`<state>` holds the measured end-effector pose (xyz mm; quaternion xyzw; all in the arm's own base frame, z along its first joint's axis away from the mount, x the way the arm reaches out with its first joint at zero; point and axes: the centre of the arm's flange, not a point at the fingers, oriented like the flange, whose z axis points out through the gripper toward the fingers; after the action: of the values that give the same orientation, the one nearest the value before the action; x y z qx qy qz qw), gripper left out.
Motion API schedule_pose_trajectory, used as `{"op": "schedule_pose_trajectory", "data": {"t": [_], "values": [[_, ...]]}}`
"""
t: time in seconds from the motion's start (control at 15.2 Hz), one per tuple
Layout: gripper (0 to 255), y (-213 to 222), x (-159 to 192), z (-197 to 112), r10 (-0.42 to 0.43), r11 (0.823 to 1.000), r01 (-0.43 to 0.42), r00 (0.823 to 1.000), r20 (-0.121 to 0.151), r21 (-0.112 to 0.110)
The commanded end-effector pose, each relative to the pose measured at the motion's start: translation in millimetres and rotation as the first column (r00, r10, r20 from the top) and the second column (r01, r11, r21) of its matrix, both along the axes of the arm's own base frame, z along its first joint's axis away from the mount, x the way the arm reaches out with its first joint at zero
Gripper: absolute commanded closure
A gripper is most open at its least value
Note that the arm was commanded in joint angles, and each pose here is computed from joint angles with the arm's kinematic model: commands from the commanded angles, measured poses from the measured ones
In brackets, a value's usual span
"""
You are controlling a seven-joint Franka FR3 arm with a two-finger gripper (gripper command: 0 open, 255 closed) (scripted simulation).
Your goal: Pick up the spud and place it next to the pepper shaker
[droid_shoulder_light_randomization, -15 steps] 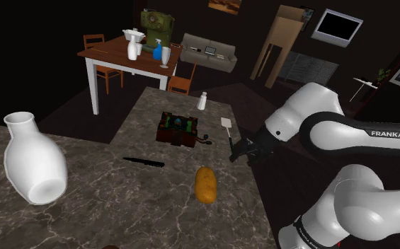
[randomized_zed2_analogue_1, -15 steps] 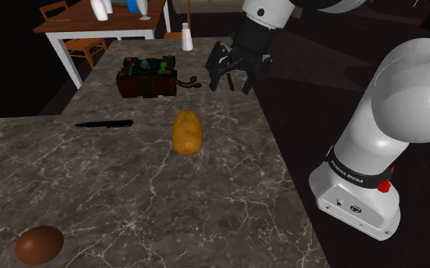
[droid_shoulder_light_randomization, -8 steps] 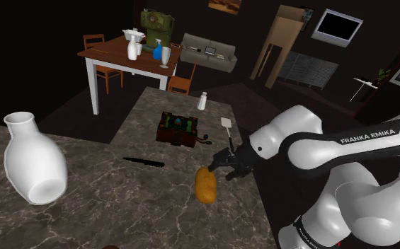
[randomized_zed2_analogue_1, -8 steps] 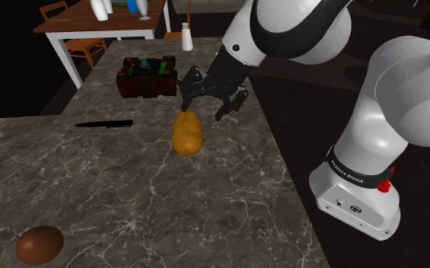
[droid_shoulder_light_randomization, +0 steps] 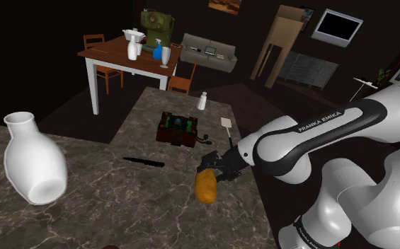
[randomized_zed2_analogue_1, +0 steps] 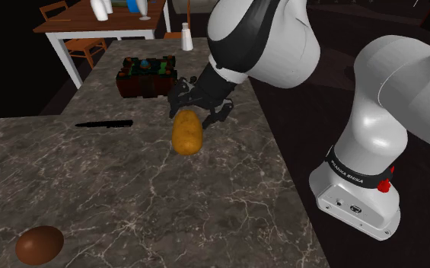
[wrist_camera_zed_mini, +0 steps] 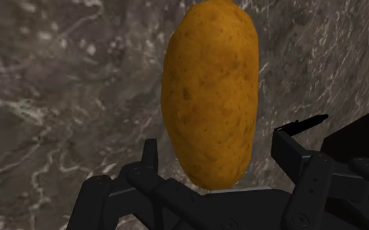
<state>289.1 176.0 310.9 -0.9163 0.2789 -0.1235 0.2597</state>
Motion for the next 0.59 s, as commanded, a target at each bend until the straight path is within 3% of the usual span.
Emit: {"op": "schedule_pose_trajectory", "data": {"t": [0.0, 0.4, 0.46, 0.53], "values": [[0, 0.7, 1.1, -3.8, -0.002, 1.000, 0.002, 1.000, 0.001, -0.004], [0, 0.7, 1.1, -3.8, -0.002, 1.000, 0.002, 1.000, 0.001, -0.004], [255, 0.7, 1.1, -3.8, -0.002, 1.000, 0.002, 1.000, 0.001, -0.004], [255, 0.7, 1.1, -3.8, -0.002, 1.000, 0.002, 1.000, 0.001, -0.004]]}}
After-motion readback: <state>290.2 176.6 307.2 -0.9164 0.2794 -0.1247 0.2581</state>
